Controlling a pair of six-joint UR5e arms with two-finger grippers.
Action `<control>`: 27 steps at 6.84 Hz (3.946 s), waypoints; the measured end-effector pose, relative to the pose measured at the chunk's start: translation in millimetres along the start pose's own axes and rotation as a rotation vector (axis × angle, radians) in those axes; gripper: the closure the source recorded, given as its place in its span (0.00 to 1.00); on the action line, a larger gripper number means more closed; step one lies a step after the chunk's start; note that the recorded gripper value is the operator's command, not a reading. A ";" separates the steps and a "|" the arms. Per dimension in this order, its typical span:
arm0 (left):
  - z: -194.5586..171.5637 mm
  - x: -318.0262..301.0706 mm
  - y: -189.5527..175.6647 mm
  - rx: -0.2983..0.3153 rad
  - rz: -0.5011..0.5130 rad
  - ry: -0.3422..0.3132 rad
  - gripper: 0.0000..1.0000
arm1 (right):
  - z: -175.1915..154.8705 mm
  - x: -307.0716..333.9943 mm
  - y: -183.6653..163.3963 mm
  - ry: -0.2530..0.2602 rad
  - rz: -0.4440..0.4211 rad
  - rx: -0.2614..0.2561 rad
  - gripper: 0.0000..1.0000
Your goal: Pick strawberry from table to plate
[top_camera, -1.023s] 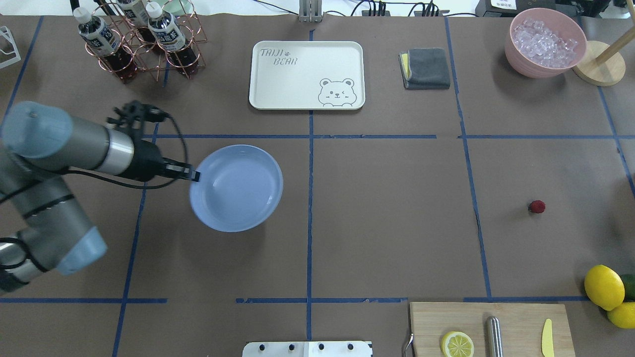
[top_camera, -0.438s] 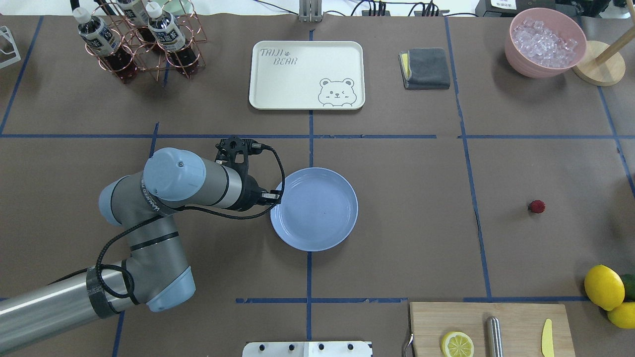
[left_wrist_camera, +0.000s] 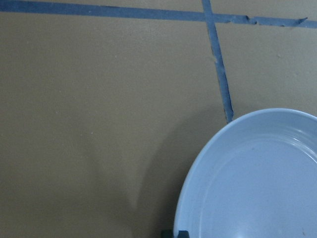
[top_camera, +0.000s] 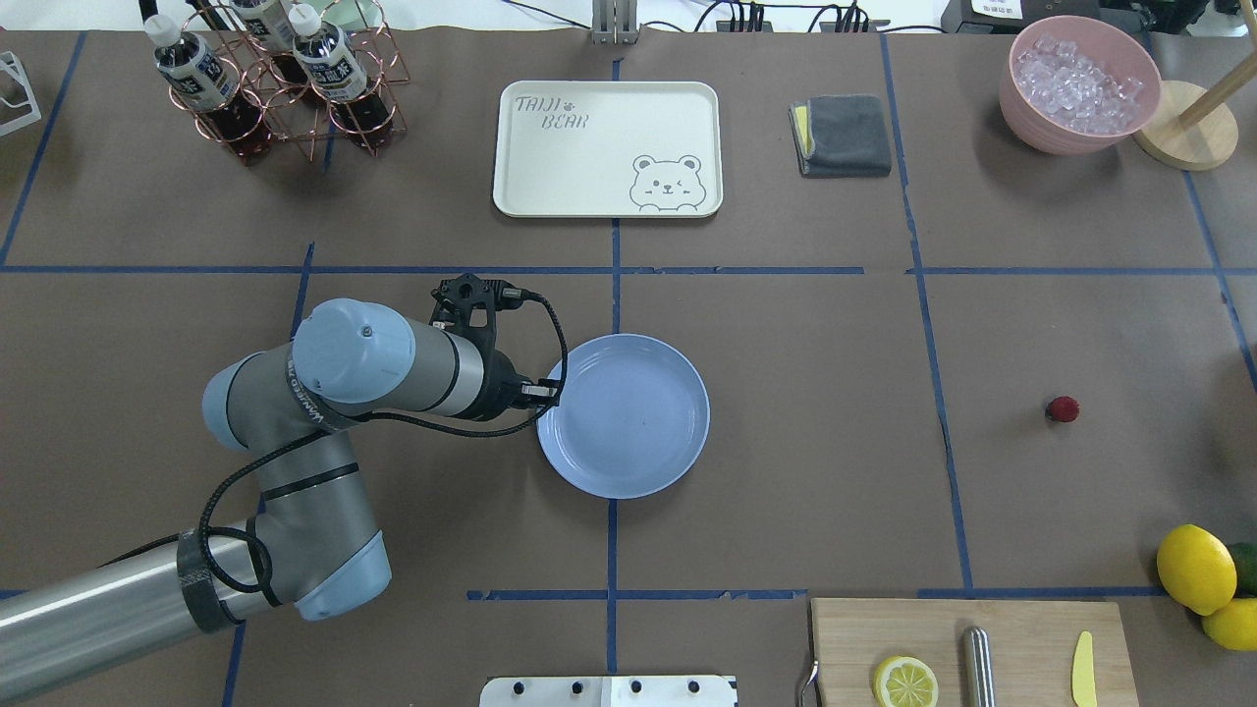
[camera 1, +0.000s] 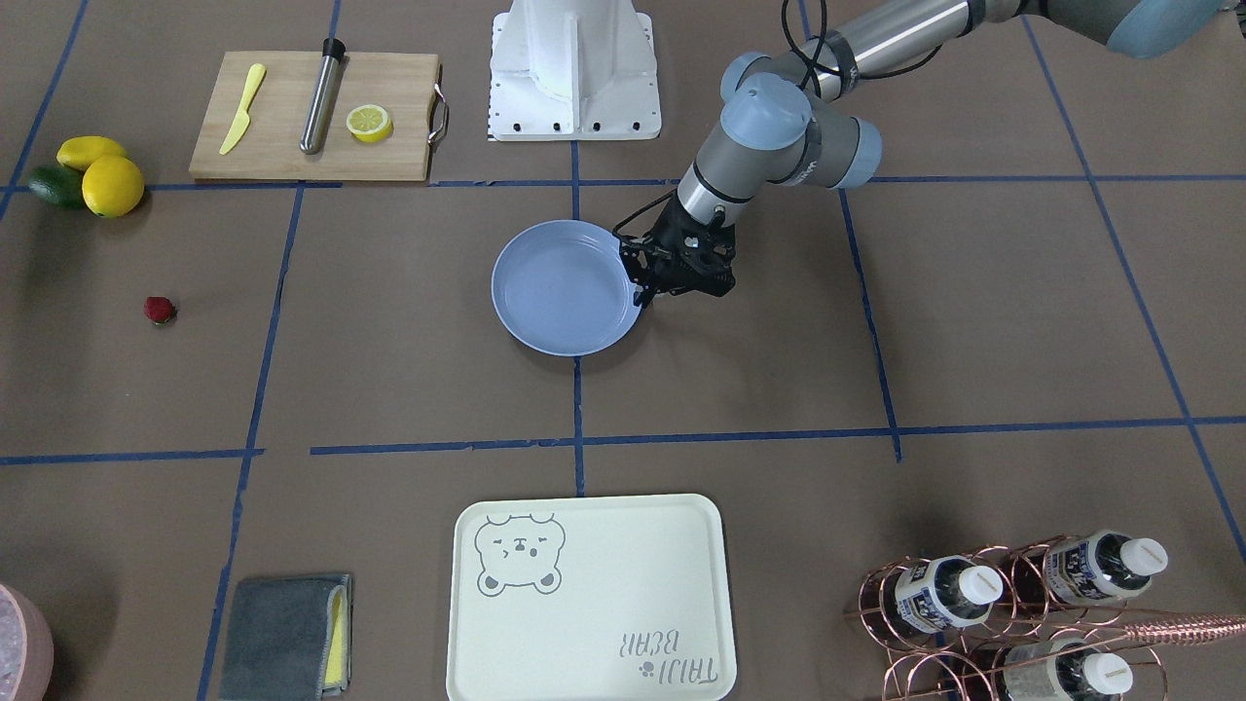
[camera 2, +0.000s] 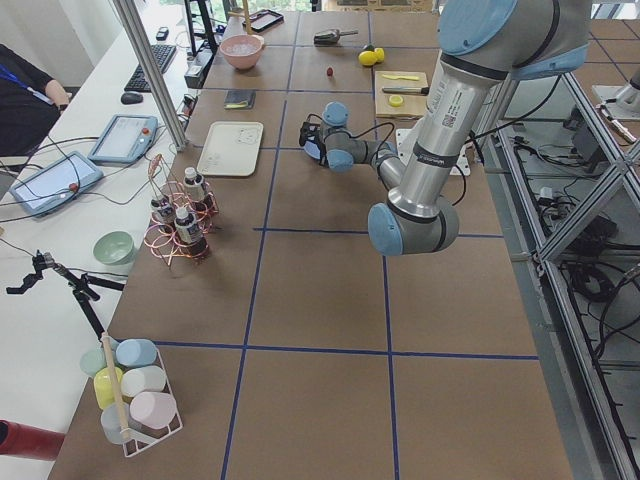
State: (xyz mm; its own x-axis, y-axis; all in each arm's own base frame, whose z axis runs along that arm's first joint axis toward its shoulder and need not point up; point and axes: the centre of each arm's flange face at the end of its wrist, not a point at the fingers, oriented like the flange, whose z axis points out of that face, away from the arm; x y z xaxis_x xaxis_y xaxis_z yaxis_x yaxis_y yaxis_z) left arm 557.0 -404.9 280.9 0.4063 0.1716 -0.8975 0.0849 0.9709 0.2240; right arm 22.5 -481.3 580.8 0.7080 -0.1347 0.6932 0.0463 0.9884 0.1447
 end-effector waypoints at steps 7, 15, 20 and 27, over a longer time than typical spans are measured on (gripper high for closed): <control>-31.4 -27.5 -37.9 0.031 0.082 -0.039 0.00 | -13.6 -14.7 -11.4 -0.006 -0.057 0.057 0.00; -382.4 -501.7 -164.3 -0.161 0.216 -0.489 0.00 | -0.7 -75.6 -23.2 -0.049 -0.213 0.149 0.00; -417.0 -592.8 -66.0 -0.190 0.046 -0.336 0.00 | 55.3 -165.9 21.9 -0.037 -0.115 0.081 0.00; -419.0 -589.7 -58.7 -0.186 0.053 -0.330 0.00 | 192.1 -229.2 96.6 0.049 -0.040 0.164 0.22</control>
State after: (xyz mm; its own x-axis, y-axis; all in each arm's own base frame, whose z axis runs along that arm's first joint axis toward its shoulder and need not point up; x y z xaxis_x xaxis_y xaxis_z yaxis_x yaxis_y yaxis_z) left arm -68.8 -493.0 637.8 0.6793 0.1886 -0.7092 -0.0986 0.9811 0.1665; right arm -270.6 -368.4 571.5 0.7419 -0.1658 0.6496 -0.0377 0.9571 0.2873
